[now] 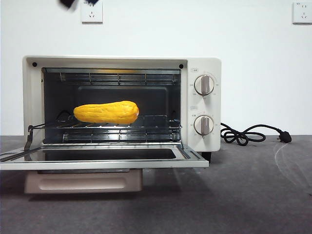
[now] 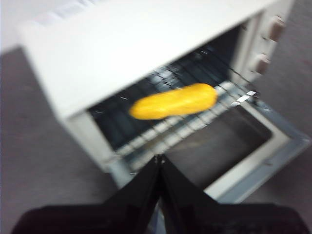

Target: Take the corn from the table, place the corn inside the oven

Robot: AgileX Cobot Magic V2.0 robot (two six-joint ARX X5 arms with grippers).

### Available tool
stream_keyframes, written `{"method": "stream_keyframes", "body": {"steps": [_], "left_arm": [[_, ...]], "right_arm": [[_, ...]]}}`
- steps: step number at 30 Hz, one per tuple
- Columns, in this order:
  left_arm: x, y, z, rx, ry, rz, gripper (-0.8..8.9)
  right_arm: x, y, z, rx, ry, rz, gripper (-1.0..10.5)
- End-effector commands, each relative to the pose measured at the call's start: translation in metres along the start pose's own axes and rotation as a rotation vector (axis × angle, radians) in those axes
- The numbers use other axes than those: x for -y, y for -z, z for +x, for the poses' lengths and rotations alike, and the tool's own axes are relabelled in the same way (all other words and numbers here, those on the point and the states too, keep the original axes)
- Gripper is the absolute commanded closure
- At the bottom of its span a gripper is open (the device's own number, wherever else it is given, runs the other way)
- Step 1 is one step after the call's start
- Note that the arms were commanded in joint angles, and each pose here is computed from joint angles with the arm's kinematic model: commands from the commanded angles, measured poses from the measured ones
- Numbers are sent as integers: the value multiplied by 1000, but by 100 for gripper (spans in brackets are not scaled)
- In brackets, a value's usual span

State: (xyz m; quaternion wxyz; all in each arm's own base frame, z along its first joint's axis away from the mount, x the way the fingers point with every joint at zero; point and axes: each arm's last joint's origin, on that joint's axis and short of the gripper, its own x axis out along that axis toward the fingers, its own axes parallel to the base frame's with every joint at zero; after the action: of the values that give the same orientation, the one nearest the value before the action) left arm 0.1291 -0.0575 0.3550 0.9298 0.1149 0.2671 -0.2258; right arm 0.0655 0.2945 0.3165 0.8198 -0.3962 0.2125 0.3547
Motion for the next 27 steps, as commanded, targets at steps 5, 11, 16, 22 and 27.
{"method": "stream_keyframes", "body": {"steps": [5,11,16,22,27], "left_arm": [[-25,2,5,13,121,-95,822],[-51,13,-2,47,163,-258,822],[-59,29,4,6,145,-331,822],[-66,66,33,-84,136,-419,822],[-81,89,59,-168,133,-509,822]], "right_arm": [[24,15,-32,-3,-62,106,957],[62,31,-55,9,-25,188,957],[93,49,-67,-5,-54,276,957],[128,75,-78,-24,-116,402,957],[146,87,-80,32,-321,465,957]]}}
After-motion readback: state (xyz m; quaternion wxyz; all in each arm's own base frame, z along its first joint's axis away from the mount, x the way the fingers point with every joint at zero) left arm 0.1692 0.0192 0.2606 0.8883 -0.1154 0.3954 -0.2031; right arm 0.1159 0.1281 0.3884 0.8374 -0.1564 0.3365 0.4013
